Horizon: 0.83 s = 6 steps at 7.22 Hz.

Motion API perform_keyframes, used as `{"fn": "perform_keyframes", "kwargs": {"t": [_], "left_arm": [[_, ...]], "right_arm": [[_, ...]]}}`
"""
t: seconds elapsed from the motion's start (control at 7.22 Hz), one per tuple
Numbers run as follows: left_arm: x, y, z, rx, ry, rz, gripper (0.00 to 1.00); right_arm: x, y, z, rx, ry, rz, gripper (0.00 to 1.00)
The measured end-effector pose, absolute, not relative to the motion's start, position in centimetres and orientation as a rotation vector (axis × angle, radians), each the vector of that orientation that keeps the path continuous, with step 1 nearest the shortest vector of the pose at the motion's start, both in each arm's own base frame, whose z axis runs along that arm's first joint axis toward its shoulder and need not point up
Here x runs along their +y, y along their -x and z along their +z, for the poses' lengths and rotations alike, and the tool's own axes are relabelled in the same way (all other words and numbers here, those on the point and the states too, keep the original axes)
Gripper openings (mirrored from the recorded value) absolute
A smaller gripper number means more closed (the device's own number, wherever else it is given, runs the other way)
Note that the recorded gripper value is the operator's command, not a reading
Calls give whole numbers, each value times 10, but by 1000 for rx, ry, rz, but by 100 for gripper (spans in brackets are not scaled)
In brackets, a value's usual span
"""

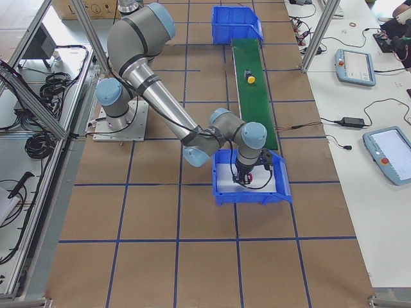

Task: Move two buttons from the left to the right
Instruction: 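Carry the red-capped button into the far blue bin with the right gripper, then open the right gripper to release the red-capped button in the bin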

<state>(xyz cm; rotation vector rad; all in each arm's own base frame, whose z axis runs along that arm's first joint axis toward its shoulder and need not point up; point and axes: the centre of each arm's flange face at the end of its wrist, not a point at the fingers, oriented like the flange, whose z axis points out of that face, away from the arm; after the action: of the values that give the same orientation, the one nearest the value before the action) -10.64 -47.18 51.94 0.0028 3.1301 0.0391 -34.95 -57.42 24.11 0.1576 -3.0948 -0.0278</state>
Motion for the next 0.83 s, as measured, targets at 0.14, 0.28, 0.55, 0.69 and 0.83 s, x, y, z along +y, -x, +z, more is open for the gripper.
{"fn": "perform_keyframes", "kwargs": {"t": [0.14,0.28,0.55,0.69,0.83], "left_arm": [[-472,106,519,3130,-2,40,100],[-472,106,519,3131,-2,41,100],[-472,106,518,3132,-2,44,100],[-472,106,518,3132,-2,45,100],[-472,106,517,3132,-2,45,100]], "right_arm": [[-573,348,236,-3099,-151,-35,23],[-572,347,233,-3099,-143,-34,54],[-571,347,231,-3101,-112,-33,80],[-571,347,231,-3102,-77,-31,90],[-572,347,232,-3101,-57,-27,100]]}}
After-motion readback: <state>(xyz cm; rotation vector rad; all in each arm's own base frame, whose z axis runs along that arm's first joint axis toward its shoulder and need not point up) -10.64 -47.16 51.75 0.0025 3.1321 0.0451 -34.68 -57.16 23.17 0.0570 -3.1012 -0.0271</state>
